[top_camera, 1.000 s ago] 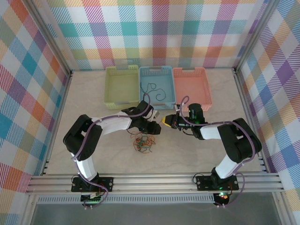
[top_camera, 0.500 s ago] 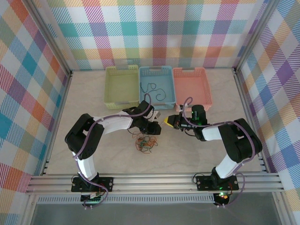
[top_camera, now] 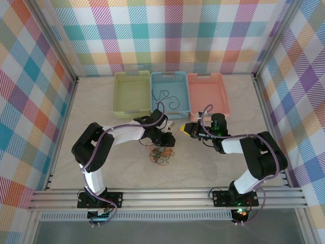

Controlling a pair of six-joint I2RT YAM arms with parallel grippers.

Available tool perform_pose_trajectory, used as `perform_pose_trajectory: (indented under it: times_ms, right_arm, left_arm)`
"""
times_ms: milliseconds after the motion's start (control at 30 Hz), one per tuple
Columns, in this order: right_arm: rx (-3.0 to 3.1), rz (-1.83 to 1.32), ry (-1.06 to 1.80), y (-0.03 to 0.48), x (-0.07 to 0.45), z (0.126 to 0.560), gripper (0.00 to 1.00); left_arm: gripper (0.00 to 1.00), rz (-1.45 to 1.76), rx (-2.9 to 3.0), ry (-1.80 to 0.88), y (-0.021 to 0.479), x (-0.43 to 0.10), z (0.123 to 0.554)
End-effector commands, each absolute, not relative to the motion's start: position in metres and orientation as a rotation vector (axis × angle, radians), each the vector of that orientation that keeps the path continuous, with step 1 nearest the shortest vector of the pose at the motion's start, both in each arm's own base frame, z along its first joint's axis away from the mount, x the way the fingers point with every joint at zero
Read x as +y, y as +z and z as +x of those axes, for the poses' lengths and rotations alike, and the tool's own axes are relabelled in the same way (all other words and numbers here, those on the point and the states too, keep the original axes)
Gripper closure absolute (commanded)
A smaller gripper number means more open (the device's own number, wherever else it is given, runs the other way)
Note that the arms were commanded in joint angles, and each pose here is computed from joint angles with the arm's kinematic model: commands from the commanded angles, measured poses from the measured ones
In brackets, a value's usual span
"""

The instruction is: Untangle the cables

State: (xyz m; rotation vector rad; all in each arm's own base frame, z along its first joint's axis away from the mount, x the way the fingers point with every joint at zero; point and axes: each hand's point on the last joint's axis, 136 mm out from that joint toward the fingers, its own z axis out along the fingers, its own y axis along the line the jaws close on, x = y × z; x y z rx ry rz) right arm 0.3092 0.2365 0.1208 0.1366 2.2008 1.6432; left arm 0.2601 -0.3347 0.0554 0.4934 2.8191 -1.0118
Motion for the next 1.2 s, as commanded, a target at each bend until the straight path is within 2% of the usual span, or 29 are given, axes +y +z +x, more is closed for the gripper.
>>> perform_pose_trajectory:
  times_ms: [0,333,700,967,1167]
  right_arm:
    - [2.120,0.037,1.681,0.143,0.242,0.306,1.00]
    - [2.131,-0.076,1.748,0.147,0.266,0.293,1.00]
    - [2.102,-0.110,1.750,0.162,0.266,0.288,1.00]
    - [2.036,-0.148,1.812,0.206,0.267,0.280,1.00]
    - [1.989,-0.212,1.755,0.242,0.260,0.269,1.00]
  left_arm:
    - [0.80,0.548,2.818,-1.037,0.059,-0.340,0.256]
    - [0.74,0.551,2.787,-1.033,0.063,-0.345,0.260]
    - [0.75,0.550,2.724,-1.068,0.071,-0.358,0.269]
    - [0.77,0.565,2.751,-1.058,0.067,-0.358,0.267]
    - [0.79,0.573,2.748,-1.060,0.067,-0.359,0.267]
